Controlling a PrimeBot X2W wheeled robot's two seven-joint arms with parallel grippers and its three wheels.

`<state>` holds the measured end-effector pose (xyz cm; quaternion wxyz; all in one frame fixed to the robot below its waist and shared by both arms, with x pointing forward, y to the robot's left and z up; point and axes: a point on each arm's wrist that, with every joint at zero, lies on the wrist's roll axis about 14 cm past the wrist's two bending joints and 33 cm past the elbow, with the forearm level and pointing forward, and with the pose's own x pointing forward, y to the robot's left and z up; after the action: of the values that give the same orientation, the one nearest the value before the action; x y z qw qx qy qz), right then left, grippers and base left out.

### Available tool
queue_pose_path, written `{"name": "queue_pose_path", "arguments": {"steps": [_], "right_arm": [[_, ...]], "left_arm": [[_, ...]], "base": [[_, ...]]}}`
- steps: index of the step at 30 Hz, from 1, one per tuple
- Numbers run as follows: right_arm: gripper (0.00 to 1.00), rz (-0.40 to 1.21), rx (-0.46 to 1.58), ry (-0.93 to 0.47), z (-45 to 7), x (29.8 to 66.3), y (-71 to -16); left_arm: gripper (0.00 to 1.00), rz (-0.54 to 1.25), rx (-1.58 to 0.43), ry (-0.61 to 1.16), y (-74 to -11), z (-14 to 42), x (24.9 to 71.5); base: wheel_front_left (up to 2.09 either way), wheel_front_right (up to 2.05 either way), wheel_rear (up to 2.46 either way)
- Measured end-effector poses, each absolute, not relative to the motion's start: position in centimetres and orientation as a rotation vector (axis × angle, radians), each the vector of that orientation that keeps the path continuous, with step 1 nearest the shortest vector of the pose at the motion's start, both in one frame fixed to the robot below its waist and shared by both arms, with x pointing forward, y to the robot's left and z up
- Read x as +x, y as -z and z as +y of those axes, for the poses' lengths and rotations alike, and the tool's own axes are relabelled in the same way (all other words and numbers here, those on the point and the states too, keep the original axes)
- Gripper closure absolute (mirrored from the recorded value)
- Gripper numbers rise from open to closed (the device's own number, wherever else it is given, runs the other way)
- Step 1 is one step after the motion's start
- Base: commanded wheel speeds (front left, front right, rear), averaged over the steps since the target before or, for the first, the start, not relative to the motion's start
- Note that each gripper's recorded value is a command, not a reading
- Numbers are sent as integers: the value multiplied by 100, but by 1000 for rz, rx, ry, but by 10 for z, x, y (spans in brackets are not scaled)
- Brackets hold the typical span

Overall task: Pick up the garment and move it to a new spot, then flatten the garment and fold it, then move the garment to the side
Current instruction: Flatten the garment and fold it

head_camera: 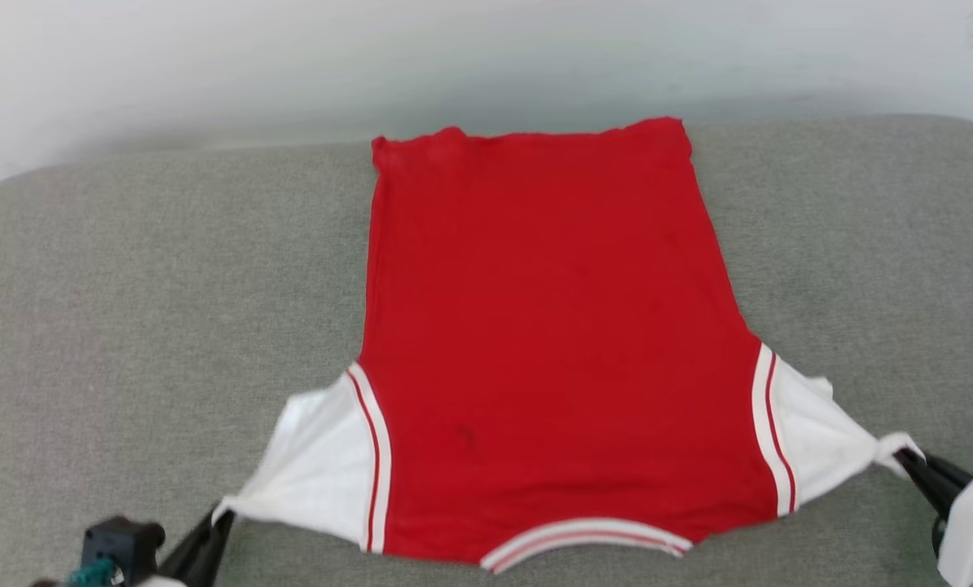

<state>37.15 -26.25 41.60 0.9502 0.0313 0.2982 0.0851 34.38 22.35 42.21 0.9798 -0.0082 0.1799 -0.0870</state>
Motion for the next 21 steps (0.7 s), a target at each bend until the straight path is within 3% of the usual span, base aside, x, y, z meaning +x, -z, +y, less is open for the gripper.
{"name": "queue_pose_path", "arguments": {"steps": [7,15,16,17,21], "right_arm": [[100,754,109,-149,-273,325,-392],[100,815,125,-166,-266,318,-383],[59,811,130,-166,-266,321,-384],[1,801,139,-165,-266,325,-387],[0,798,197,-193,-257,339,-398]], "left_arm": [[100,518,-20,205,-397,215,302],[100,551,-73,260,-395,192,297],[100,557,-78,263,-395,190,296],[100,570,-83,267,-394,189,295],[100,581,-138,291,-398,173,295]], "base": [[0,0,0],[0,0,0],[0,0,0],[0,0,0],[0,0,0]]}}
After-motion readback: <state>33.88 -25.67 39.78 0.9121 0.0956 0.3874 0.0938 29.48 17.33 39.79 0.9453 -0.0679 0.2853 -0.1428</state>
